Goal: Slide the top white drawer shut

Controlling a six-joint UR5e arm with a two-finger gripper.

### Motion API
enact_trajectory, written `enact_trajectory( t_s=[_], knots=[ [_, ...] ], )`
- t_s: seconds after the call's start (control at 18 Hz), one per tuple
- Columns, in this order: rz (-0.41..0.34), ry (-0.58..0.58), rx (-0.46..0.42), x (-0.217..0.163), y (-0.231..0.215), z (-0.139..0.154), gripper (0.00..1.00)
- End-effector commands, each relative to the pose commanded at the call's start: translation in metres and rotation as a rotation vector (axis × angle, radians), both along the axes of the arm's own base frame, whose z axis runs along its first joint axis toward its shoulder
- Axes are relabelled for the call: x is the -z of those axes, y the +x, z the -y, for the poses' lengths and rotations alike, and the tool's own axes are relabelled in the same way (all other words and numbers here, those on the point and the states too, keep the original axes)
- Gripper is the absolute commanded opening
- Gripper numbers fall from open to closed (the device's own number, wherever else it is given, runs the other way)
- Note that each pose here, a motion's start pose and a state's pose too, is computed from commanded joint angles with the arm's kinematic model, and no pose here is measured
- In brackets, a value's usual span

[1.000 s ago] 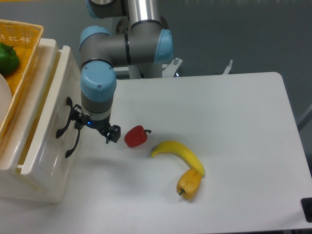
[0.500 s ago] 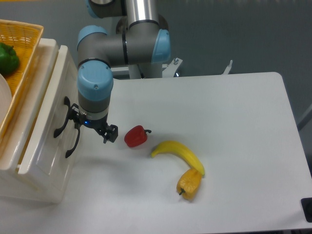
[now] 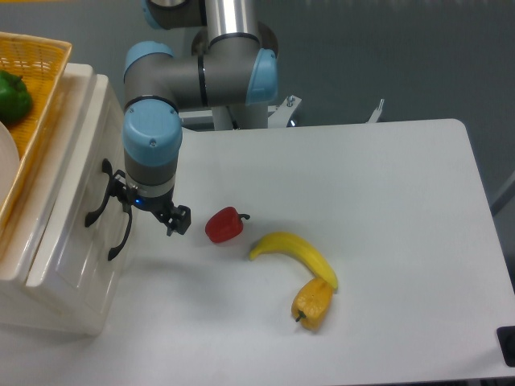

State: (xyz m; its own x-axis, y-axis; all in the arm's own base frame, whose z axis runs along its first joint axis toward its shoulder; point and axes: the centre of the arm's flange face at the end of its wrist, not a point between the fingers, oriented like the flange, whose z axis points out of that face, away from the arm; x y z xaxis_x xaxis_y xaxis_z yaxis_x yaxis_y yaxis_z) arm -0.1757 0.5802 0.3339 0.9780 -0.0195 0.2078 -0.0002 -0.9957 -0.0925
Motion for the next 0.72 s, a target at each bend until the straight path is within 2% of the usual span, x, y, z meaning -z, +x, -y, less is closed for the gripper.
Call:
enact_trajectory(
  t_s=[0.33,0.72],
  knots=[
    [-0.004,0.001,-0.003,0.0,-0.006,0.001,1.0],
    [-0.019,0.019,-0.057,-0.009,-0.045,0.011,1.0]
  ],
)
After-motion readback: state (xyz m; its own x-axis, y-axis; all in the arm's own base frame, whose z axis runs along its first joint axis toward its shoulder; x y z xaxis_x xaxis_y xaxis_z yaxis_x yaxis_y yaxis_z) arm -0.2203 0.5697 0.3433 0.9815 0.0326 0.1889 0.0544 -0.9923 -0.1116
